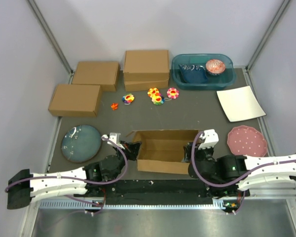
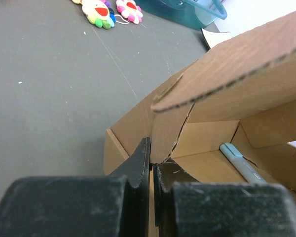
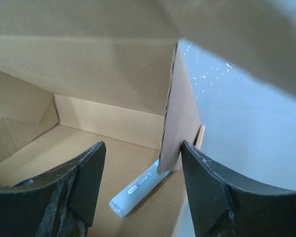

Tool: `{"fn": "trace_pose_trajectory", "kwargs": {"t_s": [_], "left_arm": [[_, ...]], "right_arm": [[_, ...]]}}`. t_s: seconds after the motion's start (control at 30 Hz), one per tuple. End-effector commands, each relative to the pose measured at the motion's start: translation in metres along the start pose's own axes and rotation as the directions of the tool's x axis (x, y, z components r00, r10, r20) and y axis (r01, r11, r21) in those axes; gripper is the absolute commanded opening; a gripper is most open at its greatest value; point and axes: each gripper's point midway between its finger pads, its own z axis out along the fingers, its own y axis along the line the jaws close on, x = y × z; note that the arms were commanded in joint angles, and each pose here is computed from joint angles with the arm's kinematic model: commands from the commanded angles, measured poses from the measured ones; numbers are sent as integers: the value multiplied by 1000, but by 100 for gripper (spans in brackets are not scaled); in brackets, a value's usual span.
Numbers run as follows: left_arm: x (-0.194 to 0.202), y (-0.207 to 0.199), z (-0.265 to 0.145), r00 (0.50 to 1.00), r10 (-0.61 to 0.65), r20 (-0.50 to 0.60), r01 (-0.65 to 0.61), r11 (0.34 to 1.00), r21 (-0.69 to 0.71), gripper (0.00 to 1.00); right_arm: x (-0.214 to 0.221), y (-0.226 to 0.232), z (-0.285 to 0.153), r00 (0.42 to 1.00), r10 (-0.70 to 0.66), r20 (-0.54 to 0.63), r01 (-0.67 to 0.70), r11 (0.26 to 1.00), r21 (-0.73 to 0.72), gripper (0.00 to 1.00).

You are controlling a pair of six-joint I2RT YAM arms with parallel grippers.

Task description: Fold the paper box

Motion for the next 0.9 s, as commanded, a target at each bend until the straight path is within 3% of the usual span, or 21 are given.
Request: {"fn": "trace_pose_trajectory", "kwargs": {"t_s": [0.0, 0.4, 0.87], "left_arm": [[42, 24, -13, 978, 144, -150, -146, 989, 0, 0], [34, 20, -11, 977, 172, -125, -173, 985, 5, 0], [30, 23, -10, 974, 200, -107, -202, 979, -12, 0]], "right_arm": [[-28, 1, -10, 992, 104, 64, -102, 994, -38, 64], [-72, 5, -31, 986, 89, 140, -75, 992, -107, 66], [-166, 6, -63, 965, 116, 234, -83, 986, -148, 68]]}}
